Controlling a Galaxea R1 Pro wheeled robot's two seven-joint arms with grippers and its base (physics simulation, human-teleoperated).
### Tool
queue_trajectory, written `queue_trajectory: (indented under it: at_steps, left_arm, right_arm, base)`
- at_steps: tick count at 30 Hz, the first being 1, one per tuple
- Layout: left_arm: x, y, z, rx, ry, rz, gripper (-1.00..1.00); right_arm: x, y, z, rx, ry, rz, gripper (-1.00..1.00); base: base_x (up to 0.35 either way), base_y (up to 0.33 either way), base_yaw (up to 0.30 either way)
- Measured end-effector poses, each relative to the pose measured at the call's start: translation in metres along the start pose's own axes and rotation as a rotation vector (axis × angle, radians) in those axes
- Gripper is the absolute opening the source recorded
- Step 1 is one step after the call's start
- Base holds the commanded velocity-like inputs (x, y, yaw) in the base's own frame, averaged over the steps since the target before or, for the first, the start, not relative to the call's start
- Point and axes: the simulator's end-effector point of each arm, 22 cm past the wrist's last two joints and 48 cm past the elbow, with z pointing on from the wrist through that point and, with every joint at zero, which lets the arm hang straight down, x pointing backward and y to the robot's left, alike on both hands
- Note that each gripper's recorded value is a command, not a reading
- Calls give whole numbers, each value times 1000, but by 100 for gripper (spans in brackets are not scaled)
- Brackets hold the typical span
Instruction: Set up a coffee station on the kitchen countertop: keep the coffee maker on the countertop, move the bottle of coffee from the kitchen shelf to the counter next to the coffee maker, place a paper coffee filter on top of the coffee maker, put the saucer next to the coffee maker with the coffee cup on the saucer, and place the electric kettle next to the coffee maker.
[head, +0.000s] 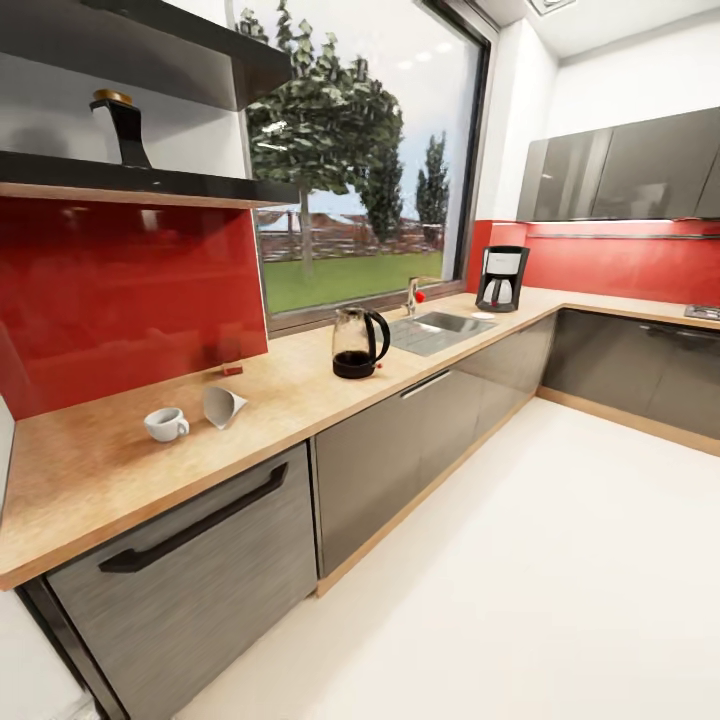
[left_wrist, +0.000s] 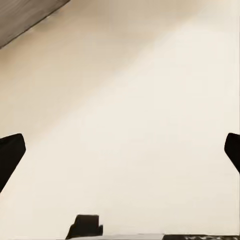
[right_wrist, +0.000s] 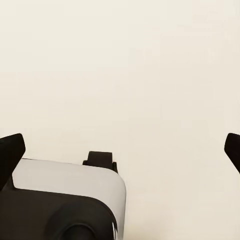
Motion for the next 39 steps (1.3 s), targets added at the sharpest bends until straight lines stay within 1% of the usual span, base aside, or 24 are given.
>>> queue_trajectory:
  at_steps: [2, 3, 4, 8, 9, 10, 12, 14, 15, 16, 17, 19, 21, 22, 23, 25, 26, 28, 29, 30, 31, 37, 38, 39]
  left_arm:
    - [-39, -15, 0, 22, -79, -1, 100]
    - [-70, -35, -2, 51, -135, -1, 100]
    - [-86, -48, -5, 69, -160, 0, 100]
    - [-139, -101, -20, 154, -211, 25, 100]
    - [-162, -127, -32, 196, -222, 43, 100]
    - [-177, -140, -41, 217, -234, 51, 100]
    - [-204, -161, -58, 253, -258, 63, 100]
    - [-227, -172, -75, 274, -283, 77, 100]
    - [-245, -179, -88, 289, -302, 87, 100]
    - [-276, -185, -104, 301, -341, 100, 100]
    - [-330, -191, -122, 312, -426, 118, 100]
    - [-372, -195, -134, 316, -496, 131, 100]
    - [-453, -202, -166, 319, -633, 158, 100]
    - [-495, -205, -184, 314, -672, 182, 100]
    - [-539, -208, -209, 308, -727, 205, 100]
    - [-556, -210, -220, 305, -749, 214, 100]
    - [-584, -208, -238, 295, -792, 218, 100]
    - [-608, -201, -254, 283, -832, 207, 100]
    - [-626, -190, -265, 268, -861, 186, 100]
    - [-635, -184, -270, 260, -873, 172, 100]
    - [-649, -166, -276, 235, -879, 139, 100]
    - [-659, -137, -274, 190, -861, 95, 100]
    - [-662, -111, -270, 138, -858, 103, 100]
    - [-664, -95, -268, 111, -856, 105, 100]
  right_arm:
    - [0, 0, 0, 0, 0, 0, 100]
    - [0, 0, 0, 0, 0, 0, 100]
    - [0, 0, 0, 0, 0, 0, 100]
    - [0, 0, 0, 0, 0, 0, 100]
    - [0, 0, 0, 0, 0, 0, 100]
    - [0, 0, 0, 0, 0, 0, 100]
    - [0, 0, 0, 0, 0, 0, 100]
    - [0, 0, 0, 0, 0, -1, 100]
    - [0, 0, 0, -1, 0, -1, 100]
    - [0, 0, 0, -1, 0, -1, 100]
    - [0, 0, 0, -1, 0, -1, 100]
    - [0, 0, 0, -1, 0, -1, 100]
    - [-1, 0, 0, -1, -1, -1, 100]
    - [-1, 0, 0, -1, -1, -1, 100]
    - [-1, 0, 0, -1, -1, -1, 100]
    - [-1, 0, 0, -1, -1, -1, 100]
    - [-1, 0, 0, -1, -2, -1, 100]
    - [-1, 0, 0, -1, -1, -1, 100]
    - [-1, 0, 0, -1, -1, -1, 100]
    - [-1, 0, 0, -1, -1, -1, 100]
    - [-1, 0, 0, 0, -1, -1, 100]
    - [-1, 0, 0, 0, -1, -2, 100]
    - [-1, 0, 0, -1, -1, -2, 100]
    - [-1, 0, 0, 0, -1, -1, 100]
  base:
    - [0, 0, 0]
    - [0, 0, 0]
    - [0, 0, 0]
    - [0, 0, 0]
    - [0, 0, 0]
    - [0, 0, 0]
    - [0, 0, 0]
    - [0, 0, 0]
    - [0, 0, 0]
    - [0, 0, 0]
    - [0, 0, 0]
    - [0, 0, 0]
    - [0, 0, 0]
    - [0, 0, 0]
    - [0, 0, 0]
    - [0, 0, 0]
    - [0, 0, 0]
    - [0, 0, 0]
    - [0, 0, 0]
    - [0, 0, 0]
    - [0, 0, 0]
    - [0, 0, 0]
    - [0, 0, 0]
    - [0, 0, 0]
